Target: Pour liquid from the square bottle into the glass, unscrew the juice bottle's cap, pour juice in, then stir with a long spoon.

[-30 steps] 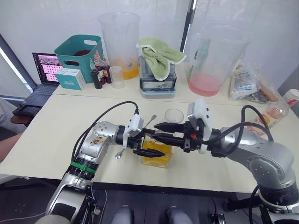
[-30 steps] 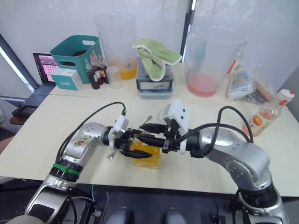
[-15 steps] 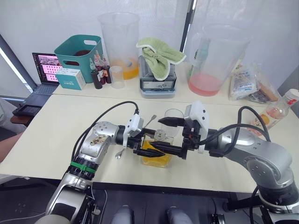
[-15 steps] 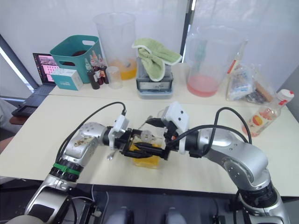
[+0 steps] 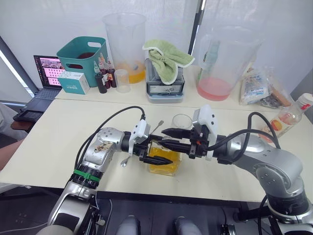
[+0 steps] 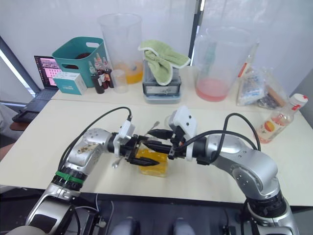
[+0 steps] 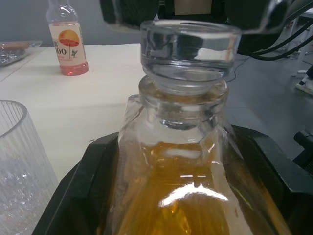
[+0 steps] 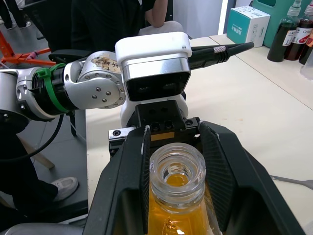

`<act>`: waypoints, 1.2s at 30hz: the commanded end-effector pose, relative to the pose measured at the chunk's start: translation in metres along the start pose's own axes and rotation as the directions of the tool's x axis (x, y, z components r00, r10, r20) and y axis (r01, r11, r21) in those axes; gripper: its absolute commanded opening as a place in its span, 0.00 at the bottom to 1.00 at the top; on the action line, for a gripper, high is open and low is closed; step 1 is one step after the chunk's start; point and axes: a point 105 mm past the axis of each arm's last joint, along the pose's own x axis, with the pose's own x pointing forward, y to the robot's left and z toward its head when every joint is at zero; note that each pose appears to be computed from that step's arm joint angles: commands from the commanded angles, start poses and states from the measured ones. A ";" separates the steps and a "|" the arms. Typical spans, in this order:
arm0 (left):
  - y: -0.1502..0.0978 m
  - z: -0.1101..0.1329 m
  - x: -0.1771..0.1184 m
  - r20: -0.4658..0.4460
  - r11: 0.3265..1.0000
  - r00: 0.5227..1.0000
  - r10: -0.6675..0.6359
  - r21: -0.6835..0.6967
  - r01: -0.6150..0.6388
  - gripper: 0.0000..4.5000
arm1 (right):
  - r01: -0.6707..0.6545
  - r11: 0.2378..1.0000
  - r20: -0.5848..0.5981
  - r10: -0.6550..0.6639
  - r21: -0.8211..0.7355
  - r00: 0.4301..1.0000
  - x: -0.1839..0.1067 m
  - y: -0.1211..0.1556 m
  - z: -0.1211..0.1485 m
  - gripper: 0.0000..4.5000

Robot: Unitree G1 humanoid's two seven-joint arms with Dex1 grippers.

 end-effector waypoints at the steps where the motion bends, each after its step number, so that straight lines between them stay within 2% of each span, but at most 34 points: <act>1: 0.002 -0.002 0.000 -0.032 1.000 0.999 0.011 0.012 -0.011 0.64 | 0.003 0.999 0.052 -0.001 -0.047 0.999 -0.003 0.002 0.014 0.23; 6: 0.001 -0.003 0.000 -0.034 1.000 0.999 0.008 0.009 -0.007 0.64 | 0.014 0.997 0.117 -0.005 -0.075 0.993 -0.008 0.000 0.035 0.23; 9: 0.001 -0.004 0.000 -0.037 1.000 0.999 0.005 0.007 -0.005 0.63 | 0.020 0.996 0.158 -0.005 -0.092 0.987 -0.011 0.000 0.049 0.03; 10: 0.001 -0.005 0.000 -0.038 1.000 0.999 0.004 0.006 -0.004 0.63 | 0.022 0.995 0.168 -0.006 -0.097 0.986 -0.012 0.000 0.053 0.00; 17: 0.001 -0.005 0.001 -0.036 1.000 0.999 0.005 0.006 -0.005 0.63 | 0.054 0.993 0.172 -0.035 -0.102 0.984 -0.018 -0.002 0.059 0.00; 21: 0.001 -0.005 0.001 -0.034 1.000 0.999 0.004 0.008 -0.003 0.63 | 0.068 0.993 0.113 -0.057 -0.094 0.992 -0.022 -0.002 0.045 0.00; 25: 0.002 -0.005 0.001 -0.035 1.000 0.999 0.002 0.008 -0.001 0.63 | 0.023 0.997 0.064 -0.018 -0.080 0.998 -0.021 0.007 0.032 0.26; 31: 0.002 -0.004 0.002 -0.037 1.000 0.999 -0.001 0.008 0.001 0.63 | 0.005 0.998 0.017 -0.004 -0.066 1.000 -0.012 0.010 0.016 0.71; 36: 0.003 -0.003 0.001 -0.037 1.000 0.999 0.001 0.011 -0.001 0.63 | 0.006 0.998 -0.009 -0.006 -0.063 1.000 -0.006 0.008 0.007 0.71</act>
